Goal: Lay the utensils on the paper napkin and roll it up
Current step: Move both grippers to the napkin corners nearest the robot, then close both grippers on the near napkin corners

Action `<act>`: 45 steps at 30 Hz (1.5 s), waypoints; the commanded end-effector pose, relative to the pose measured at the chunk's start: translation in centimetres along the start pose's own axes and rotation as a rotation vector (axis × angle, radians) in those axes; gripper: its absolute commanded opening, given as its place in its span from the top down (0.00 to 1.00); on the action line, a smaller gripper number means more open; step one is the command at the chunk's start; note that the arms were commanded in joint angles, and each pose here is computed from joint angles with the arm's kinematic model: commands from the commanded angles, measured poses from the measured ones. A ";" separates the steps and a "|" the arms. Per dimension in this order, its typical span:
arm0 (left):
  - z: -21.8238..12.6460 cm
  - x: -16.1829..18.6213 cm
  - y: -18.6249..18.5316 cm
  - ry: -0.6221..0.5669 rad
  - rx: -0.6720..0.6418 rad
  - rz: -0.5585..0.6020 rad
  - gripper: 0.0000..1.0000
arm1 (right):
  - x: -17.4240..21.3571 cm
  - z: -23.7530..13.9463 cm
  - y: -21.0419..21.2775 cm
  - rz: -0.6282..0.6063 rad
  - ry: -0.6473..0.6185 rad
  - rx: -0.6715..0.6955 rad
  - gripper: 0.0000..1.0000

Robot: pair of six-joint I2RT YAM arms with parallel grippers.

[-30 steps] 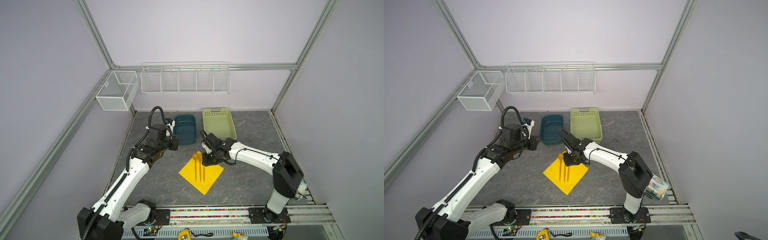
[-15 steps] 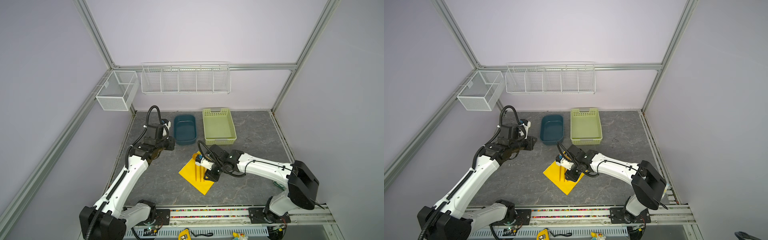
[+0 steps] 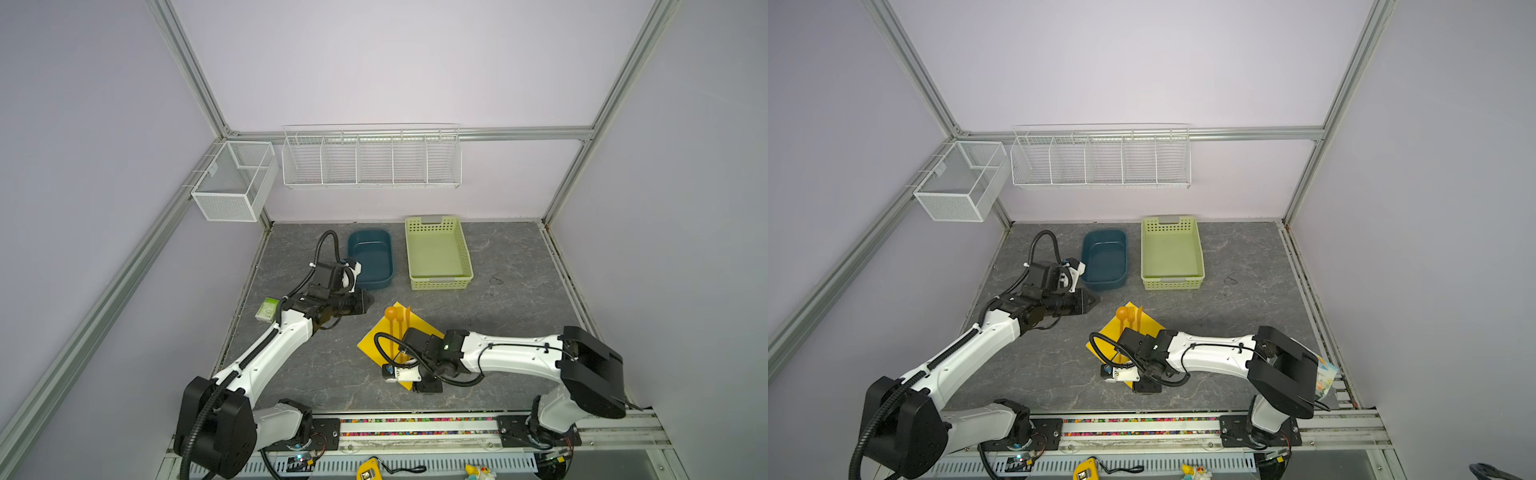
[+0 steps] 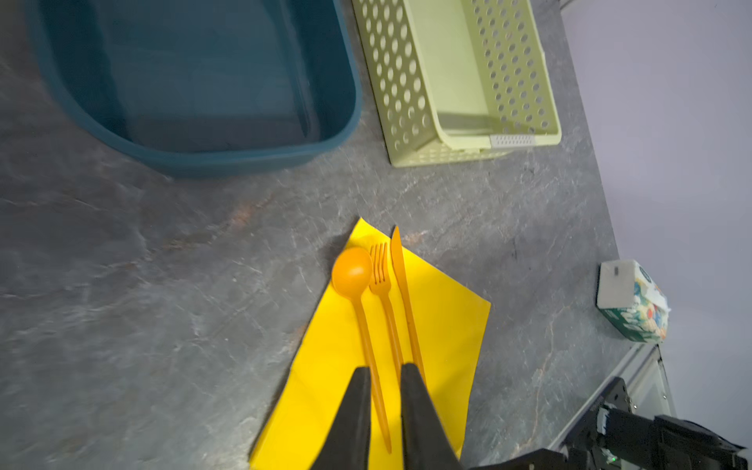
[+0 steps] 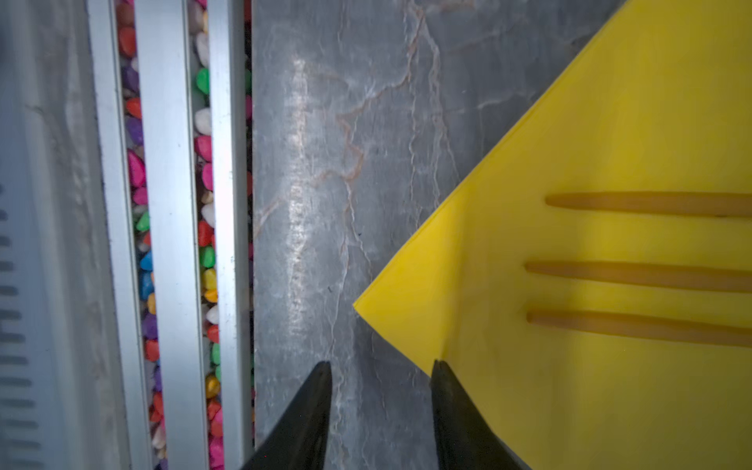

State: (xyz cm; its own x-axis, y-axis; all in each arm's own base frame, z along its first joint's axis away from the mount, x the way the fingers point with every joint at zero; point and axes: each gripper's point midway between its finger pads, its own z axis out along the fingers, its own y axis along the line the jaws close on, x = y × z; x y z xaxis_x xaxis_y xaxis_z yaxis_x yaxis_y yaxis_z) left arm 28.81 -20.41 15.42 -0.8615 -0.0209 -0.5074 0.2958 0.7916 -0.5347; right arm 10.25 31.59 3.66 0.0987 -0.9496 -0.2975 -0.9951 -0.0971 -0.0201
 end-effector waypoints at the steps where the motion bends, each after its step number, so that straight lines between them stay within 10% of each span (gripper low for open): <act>1: 0.9 0.5 -1.4 0.009 0.059 -0.033 0.85 | -0.1 1.1 -0.3 -0.084 0.006 0.049 0.55; 24: 3.9 8.1 2.3 0.208 -0.018 -0.120 0.90 | -0.7 2.5 -0.5 -0.106 0.025 0.076 0.63; 45: 4.6 8.3 2.4 0.232 -0.019 -0.130 0.91 | -2.1 1.1 -0.8 -0.094 -0.056 0.099 0.73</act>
State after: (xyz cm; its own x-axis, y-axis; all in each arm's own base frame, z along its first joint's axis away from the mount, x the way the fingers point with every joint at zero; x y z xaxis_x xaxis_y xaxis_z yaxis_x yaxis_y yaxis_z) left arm 23.94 -20.93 6.07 -0.9662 0.0052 -0.2577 0.1542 0.8129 -0.5616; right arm 11.38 33.81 2.82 0.1869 -0.9314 -0.3123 -0.9772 -0.1436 -0.1565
